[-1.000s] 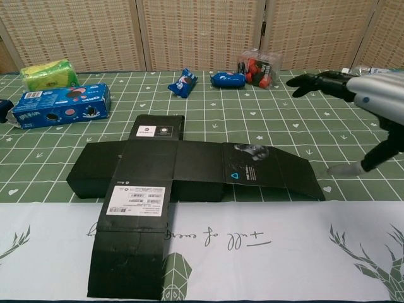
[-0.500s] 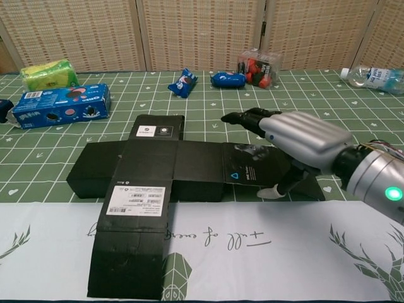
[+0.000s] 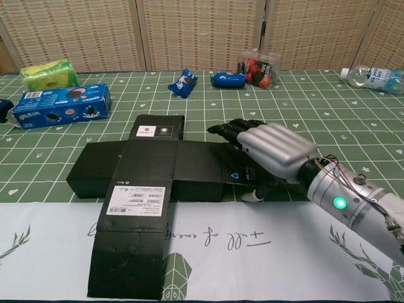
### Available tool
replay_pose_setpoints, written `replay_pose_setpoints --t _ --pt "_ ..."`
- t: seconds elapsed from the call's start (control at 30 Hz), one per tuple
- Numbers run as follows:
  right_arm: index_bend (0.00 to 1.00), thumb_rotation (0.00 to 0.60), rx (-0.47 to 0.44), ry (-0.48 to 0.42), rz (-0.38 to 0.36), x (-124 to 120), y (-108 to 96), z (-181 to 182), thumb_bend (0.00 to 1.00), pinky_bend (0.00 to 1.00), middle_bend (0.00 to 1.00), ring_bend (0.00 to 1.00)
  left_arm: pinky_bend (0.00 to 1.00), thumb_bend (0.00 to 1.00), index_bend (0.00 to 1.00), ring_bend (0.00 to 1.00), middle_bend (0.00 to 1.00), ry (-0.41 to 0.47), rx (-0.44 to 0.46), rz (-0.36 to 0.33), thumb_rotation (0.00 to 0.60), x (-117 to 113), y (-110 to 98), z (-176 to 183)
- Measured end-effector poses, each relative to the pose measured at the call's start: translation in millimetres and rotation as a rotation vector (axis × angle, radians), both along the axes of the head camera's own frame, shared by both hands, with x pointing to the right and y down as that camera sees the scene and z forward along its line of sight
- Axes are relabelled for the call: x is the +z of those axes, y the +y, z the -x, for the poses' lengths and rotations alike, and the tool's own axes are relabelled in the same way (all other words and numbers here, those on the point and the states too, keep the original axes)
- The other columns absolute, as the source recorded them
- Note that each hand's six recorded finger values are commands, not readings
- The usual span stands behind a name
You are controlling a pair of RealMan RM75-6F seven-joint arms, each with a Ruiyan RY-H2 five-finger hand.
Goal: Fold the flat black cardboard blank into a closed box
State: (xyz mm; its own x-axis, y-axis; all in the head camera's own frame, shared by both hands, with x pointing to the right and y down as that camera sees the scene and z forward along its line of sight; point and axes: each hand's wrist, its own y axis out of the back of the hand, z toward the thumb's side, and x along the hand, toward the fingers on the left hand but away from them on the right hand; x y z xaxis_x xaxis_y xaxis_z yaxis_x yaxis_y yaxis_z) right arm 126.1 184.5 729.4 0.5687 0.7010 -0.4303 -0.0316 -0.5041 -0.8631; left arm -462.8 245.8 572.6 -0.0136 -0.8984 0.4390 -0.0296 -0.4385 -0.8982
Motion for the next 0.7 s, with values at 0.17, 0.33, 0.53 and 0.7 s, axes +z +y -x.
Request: replay_pose_setpoints --t 0.17,0.33,0.53,0.7 --pt "0.14 0.600 -0.017 -0.026 -0.072 1 -4 10 0.38 0.09 0.20 0.09 0.10 0.23 0.02 0.00 0.00 0.002 0.000 0.001 0.600 1 -1 1" --pt "0.37 0.600 -0.071 -0.085 -0.165 -6 -13 24 0.53 0.23 0.35 0.23 0.10 0.23 0.02 0.00 0.00 0.004 -0.003 0.002 0.600 1 -1 2" --pt "0.55 0.600 -0.131 -0.162 -0.249 -25 -33 47 0.61 0.42 0.50 0.40 0.10 0.23 0.02 0.00 0.00 0.006 -0.011 0.003 0.600 1 1 4" --pt "0.63 0.600 -0.081 -0.223 -0.251 -43 -53 53 0.63 0.53 0.57 0.51 0.10 0.23 0.02 0.00 0.00 0.002 -0.017 0.005 0.600 0 2 7"
